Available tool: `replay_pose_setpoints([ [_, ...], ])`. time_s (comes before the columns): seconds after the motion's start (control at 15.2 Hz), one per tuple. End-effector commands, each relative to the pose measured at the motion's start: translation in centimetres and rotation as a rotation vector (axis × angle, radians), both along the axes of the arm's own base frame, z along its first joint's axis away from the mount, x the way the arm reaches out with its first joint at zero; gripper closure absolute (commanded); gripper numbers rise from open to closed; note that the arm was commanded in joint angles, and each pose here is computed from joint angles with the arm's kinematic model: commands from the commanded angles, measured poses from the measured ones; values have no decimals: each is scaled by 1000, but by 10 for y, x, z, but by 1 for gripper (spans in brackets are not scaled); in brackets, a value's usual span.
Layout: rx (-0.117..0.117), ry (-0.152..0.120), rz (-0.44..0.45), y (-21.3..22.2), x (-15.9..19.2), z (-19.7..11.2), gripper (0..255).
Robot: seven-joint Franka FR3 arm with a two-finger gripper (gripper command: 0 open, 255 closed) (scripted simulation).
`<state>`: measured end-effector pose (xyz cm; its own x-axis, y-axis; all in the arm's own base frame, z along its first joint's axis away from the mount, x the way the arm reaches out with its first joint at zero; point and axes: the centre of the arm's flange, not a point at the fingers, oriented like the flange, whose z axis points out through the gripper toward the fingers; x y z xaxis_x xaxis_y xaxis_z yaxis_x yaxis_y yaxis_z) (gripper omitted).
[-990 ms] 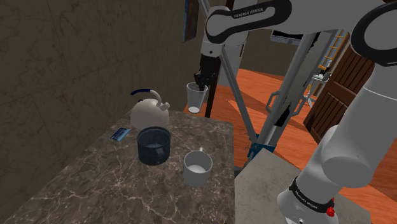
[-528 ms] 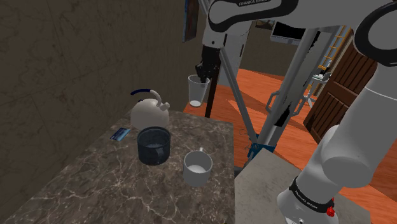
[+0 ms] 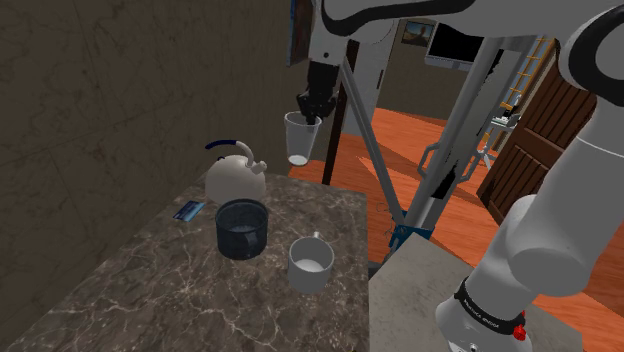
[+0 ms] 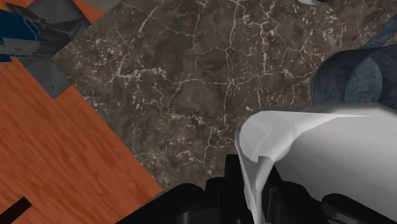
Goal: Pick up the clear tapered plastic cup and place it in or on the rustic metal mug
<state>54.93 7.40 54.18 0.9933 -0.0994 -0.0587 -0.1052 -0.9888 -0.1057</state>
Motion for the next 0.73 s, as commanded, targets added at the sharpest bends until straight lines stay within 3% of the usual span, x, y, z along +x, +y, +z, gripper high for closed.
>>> replay_pose_setpoints([
  [0.0, 0, 0, -1, 27, -6, 3, 255],
  [0.66, 0, 0, -1, 155, -31, 23, 255],
])
